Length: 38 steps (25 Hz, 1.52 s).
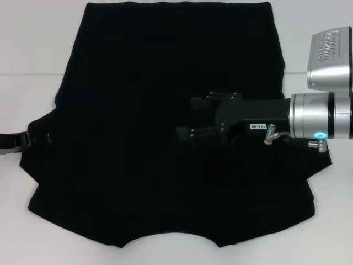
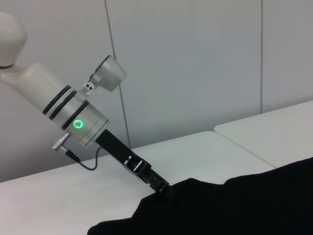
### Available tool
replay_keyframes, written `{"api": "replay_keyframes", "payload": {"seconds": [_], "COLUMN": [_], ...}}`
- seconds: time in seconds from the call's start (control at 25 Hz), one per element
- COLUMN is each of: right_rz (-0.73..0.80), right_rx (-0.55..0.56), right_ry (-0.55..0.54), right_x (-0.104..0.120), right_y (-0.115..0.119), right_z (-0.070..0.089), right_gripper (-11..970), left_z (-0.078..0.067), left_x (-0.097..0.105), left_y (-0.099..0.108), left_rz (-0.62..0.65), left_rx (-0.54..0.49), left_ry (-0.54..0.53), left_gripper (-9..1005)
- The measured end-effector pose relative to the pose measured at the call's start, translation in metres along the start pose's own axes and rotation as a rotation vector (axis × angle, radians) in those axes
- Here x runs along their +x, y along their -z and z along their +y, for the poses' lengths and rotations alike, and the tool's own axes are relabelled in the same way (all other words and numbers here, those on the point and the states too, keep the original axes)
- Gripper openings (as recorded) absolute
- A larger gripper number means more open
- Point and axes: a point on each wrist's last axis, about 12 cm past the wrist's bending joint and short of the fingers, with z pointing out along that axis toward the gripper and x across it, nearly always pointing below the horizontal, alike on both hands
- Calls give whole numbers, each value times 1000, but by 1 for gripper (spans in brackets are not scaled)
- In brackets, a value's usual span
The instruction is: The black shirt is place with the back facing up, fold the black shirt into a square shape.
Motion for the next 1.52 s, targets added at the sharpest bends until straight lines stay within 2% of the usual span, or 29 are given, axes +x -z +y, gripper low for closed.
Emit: {"api": "replay_keyframes", "payload": {"seconds": [0.56, 0.8, 1.12, 1.32, 1.52], "right_rz": [-4, -5, -6, -7, -22], "right_rx": [7, 11, 12, 12, 17], "right_ry": [3, 4, 10, 11, 19], "right_x": [-1, -1, -2, -3, -4], "right_y": [1, 2, 2, 2, 3], "right_z": [-1, -2, -2, -2, -3], "right_gripper": [926, 926, 926, 926, 926], "left_z": [-2, 0, 0, 0, -1], "left_x": [0, 1, 5, 6, 5], "left_y": [-1, -1, -3, -3, -3], "left_rz": [6, 1, 8, 9, 8], "left_rx": [1, -7, -4, -4, -3], "left_ry": [-17, -13, -7, -4, -7], "left_gripper": [850, 627, 383, 148, 20]}}
